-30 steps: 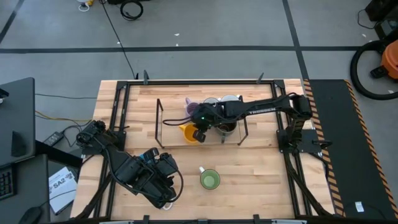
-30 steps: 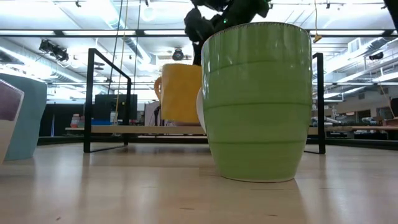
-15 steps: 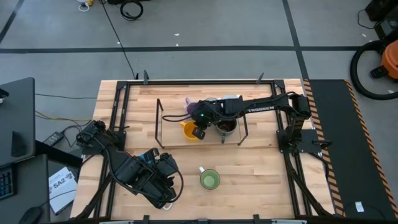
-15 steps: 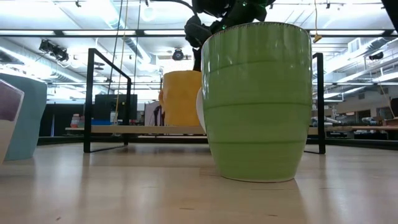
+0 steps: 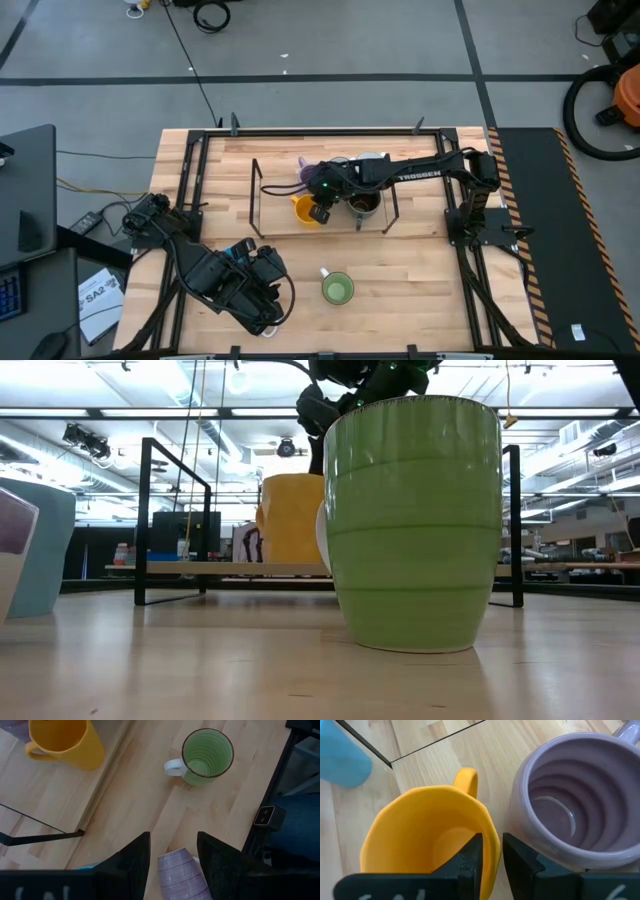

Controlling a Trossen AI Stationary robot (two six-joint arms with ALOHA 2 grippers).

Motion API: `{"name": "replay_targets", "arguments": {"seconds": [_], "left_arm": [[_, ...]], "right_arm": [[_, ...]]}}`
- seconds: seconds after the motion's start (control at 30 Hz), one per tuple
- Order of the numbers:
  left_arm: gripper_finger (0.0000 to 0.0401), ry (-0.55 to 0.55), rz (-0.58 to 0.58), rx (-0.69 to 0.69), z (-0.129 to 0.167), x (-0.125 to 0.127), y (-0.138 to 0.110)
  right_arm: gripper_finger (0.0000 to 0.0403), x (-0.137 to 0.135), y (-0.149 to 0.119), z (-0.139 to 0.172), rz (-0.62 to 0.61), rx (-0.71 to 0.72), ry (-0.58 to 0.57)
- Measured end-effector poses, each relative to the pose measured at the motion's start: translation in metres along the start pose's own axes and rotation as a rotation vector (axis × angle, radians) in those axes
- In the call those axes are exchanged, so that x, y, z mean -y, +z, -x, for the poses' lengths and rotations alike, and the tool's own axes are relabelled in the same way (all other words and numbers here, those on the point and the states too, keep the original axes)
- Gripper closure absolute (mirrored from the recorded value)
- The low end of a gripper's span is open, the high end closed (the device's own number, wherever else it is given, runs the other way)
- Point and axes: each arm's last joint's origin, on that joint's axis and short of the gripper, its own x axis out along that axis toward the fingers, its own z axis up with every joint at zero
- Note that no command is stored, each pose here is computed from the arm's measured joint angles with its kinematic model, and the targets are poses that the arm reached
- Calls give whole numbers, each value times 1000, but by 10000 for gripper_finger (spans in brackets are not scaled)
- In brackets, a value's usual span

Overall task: Place coffee mugs
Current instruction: Put the yellow mug on the shelf

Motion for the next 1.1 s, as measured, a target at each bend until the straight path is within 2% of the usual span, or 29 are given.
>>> {"name": "replay_targets", "arguments": {"seconds": [0.23, 0.4, 0.5, 0.63, 0.8, 1.1], "left_arm": [[232, 0, 0, 0, 0, 0, 0], [232, 8, 0, 16, 0, 0, 0], [232, 15, 0, 30, 0, 0, 1], [232, 22, -43, 44, 0, -1, 2], [232, 43, -102, 101, -5, -4, 13], [232, 69, -197, 149, -23, -26, 57]], "right_arm": [[291, 0, 1, 0, -1, 8, 2], [289, 0, 2, 3, -3, 19, 6], [290, 0, 6, 16, -6, 50, 16], [290, 1, 12, 49, -7, 107, 40], [290, 3, 14, 104, 44, 156, 141], [290, 6, -12, 205, 125, 231, 209]]}}
